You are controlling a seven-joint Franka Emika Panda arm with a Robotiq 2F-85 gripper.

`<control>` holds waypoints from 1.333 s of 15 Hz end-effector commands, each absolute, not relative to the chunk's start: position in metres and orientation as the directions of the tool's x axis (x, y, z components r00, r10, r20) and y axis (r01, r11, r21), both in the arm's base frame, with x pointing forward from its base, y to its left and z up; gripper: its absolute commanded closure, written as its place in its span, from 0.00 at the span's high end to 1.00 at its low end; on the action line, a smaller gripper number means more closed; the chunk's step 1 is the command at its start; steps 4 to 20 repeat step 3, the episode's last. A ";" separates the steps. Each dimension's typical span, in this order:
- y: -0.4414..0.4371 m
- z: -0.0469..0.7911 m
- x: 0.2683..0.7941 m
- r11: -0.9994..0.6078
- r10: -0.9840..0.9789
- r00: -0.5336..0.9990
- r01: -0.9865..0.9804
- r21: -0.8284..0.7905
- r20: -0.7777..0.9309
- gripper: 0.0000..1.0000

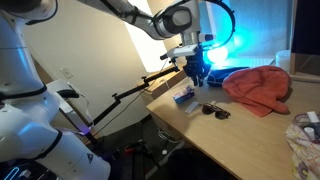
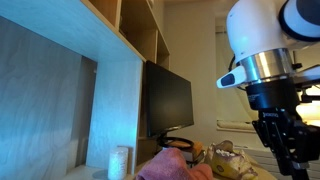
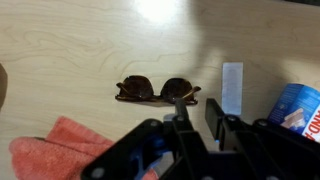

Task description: Fold the sunglasses.

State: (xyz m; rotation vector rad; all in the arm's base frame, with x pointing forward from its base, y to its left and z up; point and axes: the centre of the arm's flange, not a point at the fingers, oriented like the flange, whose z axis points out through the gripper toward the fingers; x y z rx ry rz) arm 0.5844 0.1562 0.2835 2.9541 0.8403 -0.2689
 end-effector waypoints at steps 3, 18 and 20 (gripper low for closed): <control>0.156 0.283 0.584 -0.850 0.517 0.836 0.527 0.008 -0.183 0.28; 0.156 0.283 0.584 -0.850 0.517 0.836 0.527 0.008 -0.183 0.28; 0.156 0.283 0.584 -0.850 0.517 0.836 0.527 0.008 -0.183 0.28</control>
